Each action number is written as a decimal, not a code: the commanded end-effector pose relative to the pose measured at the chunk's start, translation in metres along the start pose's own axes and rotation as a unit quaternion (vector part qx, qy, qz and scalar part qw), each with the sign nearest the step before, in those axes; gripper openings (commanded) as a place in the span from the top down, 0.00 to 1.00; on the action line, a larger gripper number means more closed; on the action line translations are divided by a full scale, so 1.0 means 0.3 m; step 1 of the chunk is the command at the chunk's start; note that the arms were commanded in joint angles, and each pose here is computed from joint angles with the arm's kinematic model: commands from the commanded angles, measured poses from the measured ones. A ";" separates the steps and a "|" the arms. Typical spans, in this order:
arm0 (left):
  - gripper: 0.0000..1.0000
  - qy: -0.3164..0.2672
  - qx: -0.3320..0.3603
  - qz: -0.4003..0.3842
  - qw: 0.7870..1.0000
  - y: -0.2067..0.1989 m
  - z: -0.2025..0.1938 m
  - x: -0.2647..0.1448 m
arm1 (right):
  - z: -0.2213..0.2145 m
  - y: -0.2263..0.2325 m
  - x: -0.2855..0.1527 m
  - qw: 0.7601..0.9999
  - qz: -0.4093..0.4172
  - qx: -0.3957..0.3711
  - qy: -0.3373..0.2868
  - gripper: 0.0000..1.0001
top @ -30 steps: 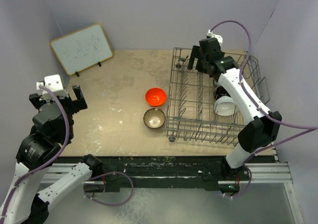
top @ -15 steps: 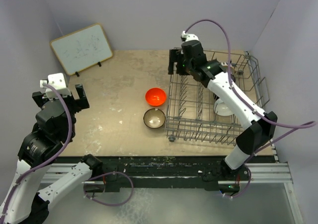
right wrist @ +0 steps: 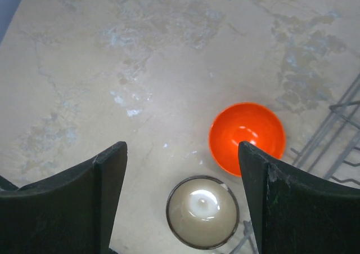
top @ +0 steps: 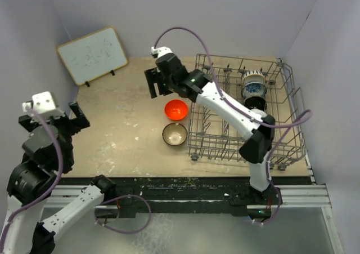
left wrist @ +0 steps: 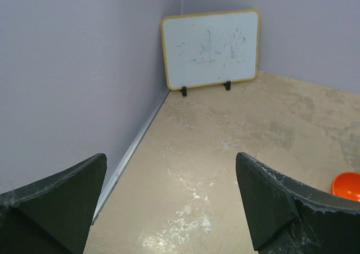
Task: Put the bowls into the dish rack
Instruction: Pick up the bowl from the center of the board.
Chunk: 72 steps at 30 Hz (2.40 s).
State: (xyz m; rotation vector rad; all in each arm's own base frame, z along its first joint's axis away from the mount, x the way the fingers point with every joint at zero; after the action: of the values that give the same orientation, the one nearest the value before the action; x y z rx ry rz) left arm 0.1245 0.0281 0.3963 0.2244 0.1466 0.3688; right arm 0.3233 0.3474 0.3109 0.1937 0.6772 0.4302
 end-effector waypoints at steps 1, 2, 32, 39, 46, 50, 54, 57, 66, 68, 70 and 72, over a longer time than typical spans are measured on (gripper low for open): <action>0.01 -0.037 -0.063 0.052 0.996 0.132 0.047 -0.065 | -0.059 0.079 0.033 0.998 -0.034 -0.042 0.029 0.19; 0.01 -0.039 -0.067 0.059 0.995 0.150 0.046 -0.073 | -0.084 0.091 0.056 0.997 -0.042 -0.046 0.040 0.21; 0.01 -0.035 -0.055 0.058 0.996 0.144 0.021 -0.070 | -0.448 -0.073 0.382 0.960 -0.238 -0.086 0.118 0.39; 0.01 -0.034 -0.050 0.055 0.997 0.129 0.027 -0.060 | -0.467 -0.111 0.441 0.959 -0.240 -0.092 0.120 0.43; 0.01 -0.032 -0.046 0.052 0.997 0.116 0.024 -0.053 | -0.489 -0.141 0.482 0.957 -0.245 -0.098 0.117 0.49; 0.01 -0.031 -0.045 0.051 0.997 0.111 0.024 -0.050 | -0.488 -0.169 0.494 0.953 -0.262 -0.105 0.109 0.55; 0.01 -0.030 -0.044 0.050 0.997 0.105 0.023 -0.047 | -0.489 -0.182 0.508 0.951 -0.270 -0.109 0.103 0.67; 0.01 -0.029 -0.044 0.049 0.997 0.104 0.020 -0.047 | -0.497 -0.195 0.519 0.948 -0.277 -0.117 0.103 0.67; 0.01 -0.026 -0.046 0.052 0.997 0.110 0.014 -0.051 | -0.533 -0.230 0.543 0.941 -0.293 -0.127 0.115 0.80; 0.01 -0.026 -0.045 0.051 0.997 0.110 0.012 -0.051 | -0.536 -0.235 0.548 0.940 -0.291 -0.130 0.120 0.82; 0.01 -0.026 -0.046 0.051 0.997 0.112 0.013 -0.053 | -0.541 -0.240 0.551 0.939 -0.290 -0.133 0.125 0.82; 0.01 -0.026 -0.046 0.052 0.997 0.113 0.011 -0.053 | -0.550 -0.244 0.552 0.938 -0.290 -0.136 0.130 0.84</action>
State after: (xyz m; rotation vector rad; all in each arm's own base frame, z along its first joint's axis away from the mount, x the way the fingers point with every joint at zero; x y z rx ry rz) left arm 0.0962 0.0547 0.4077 0.1690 0.0740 0.4739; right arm 0.3436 0.3778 0.1126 -0.2459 0.8386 0.0365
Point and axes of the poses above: each gripper's point midway between its finger pads, its own x axis out along the fingers, its own y axis along the line the jaws close on, z = x × y, the point moved 6 cm from there along -x, back along the fingers, and after that the axes turned 13 degrees about x, right-handed, at the moved point
